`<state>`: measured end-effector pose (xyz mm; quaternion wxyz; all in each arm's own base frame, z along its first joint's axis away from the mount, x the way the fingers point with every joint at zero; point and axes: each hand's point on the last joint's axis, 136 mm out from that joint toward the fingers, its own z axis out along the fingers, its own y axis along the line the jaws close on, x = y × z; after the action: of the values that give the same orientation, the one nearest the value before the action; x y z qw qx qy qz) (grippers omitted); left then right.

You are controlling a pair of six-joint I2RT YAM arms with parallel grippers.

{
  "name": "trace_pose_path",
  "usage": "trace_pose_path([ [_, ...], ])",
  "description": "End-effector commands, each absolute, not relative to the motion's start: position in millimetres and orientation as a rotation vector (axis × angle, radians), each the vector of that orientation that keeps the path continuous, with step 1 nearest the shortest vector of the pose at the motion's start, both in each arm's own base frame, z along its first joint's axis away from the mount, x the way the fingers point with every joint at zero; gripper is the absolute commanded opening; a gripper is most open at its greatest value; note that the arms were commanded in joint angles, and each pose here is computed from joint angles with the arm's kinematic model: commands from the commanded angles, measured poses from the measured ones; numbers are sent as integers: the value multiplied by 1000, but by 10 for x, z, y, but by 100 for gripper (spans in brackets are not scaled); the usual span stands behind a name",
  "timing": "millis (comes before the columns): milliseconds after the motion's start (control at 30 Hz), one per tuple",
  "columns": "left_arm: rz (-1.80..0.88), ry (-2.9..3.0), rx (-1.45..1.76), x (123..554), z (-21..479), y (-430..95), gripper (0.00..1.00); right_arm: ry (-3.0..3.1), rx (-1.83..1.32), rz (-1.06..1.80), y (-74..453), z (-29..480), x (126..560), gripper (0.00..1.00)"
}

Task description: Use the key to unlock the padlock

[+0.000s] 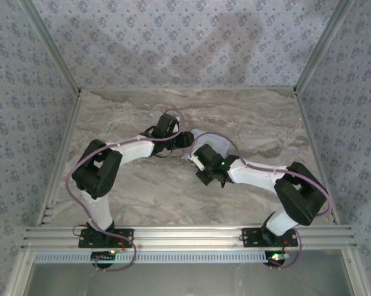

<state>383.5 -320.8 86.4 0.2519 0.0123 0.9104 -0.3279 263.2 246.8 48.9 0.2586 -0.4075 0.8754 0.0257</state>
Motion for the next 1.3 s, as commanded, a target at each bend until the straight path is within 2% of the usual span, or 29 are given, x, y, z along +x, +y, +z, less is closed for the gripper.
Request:
trace_pose_path([
  [0,-932,2469,42,3831,899,-3255,56,2340,-1155,60,2565,535,2649,0],
  [300,-889,2421,-18,3796,1066,-2966,56,2258,-1142,144,2742,755,2412,0],
  [500,-832,2387,-42,3659,1208,-2710,56,2233,-1001,212,2645,992,2302,0],
  [933,-761,2339,-84,3091,1419,-2234,58,2294,-567,236,1996,1391,2225,0],
  [1100,-737,2337,-101,2923,1432,-2083,63,2322,-345,226,1648,1477,2289,0],
  [1133,-729,2346,-98,2897,1419,-2065,68,2331,-308,216,1577,1479,2302,0],
  [1167,-728,2354,-90,2867,1406,-2059,98,2339,-252,200,1485,1485,2321,0],
  [1267,-717,2359,-90,2809,1375,-2014,98,2382,-100,154,1201,1435,2368,0],
])
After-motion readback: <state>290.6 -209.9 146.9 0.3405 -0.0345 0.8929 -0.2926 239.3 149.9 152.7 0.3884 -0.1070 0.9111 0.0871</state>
